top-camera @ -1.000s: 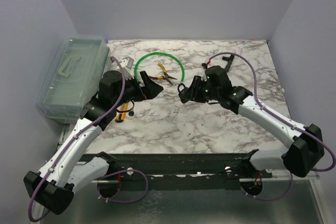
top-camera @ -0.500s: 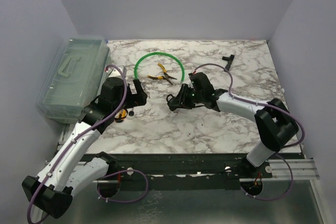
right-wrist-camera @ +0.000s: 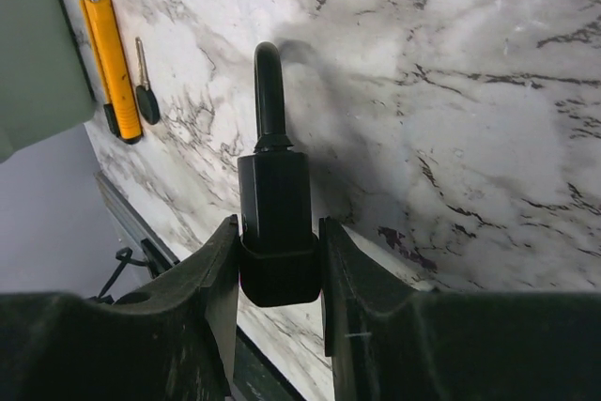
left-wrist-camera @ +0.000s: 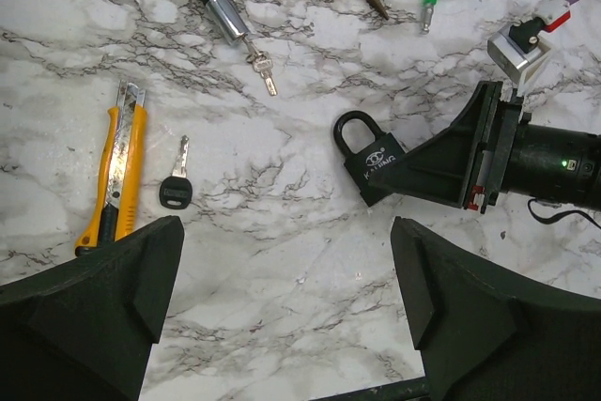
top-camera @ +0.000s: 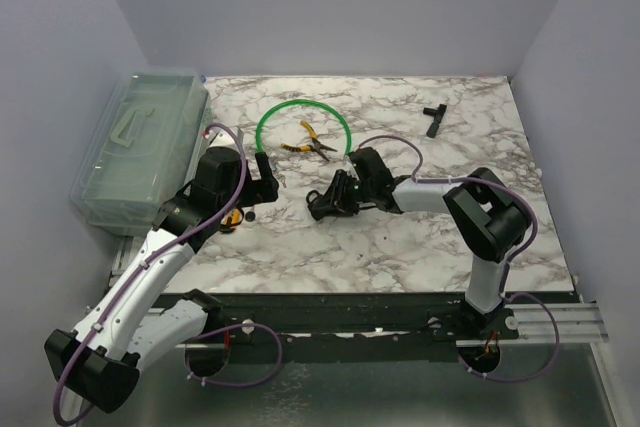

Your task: Unlock with the key

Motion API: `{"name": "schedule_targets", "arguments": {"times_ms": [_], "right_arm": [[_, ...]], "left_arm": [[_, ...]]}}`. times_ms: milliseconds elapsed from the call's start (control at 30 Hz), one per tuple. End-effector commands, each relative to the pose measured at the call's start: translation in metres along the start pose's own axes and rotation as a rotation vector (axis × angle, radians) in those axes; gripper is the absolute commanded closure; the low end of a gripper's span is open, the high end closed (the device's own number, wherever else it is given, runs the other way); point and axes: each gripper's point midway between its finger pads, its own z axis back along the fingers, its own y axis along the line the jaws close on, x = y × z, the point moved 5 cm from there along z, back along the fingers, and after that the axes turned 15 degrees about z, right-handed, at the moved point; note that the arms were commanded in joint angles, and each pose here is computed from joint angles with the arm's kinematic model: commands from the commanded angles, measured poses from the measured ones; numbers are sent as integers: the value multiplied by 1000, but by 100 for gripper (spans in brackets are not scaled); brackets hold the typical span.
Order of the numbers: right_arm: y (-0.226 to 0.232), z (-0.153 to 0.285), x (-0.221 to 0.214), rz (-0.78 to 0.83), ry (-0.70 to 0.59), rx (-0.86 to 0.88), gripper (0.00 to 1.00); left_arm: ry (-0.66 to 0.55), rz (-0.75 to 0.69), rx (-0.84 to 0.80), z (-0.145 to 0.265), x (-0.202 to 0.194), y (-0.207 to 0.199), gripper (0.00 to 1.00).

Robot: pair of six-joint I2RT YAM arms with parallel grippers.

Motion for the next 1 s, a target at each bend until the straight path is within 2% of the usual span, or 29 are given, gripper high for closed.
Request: {"name": "schedule_targets", "arguments": {"times_ms": [0,200,367,567,967], "right_arm": [[15,-7,14,-11,-23,55,91],[1,-11,3,-46,25,-4,64],[-8,-10,-5,-53,48,-44,48],[-18,-4,-11,-58,54,-82,38],[-31,18,-10,-12,49,-234,11]], "left_arm": [[-1,-17,34,-2,-1,7,2],[2,-19,32,-2,-1,6,3],[6,-22,32,-3,-2,6,3],[10,-24,37,-4,-2,7,3],[25,-14,72,-10,-5,11,3]]}}
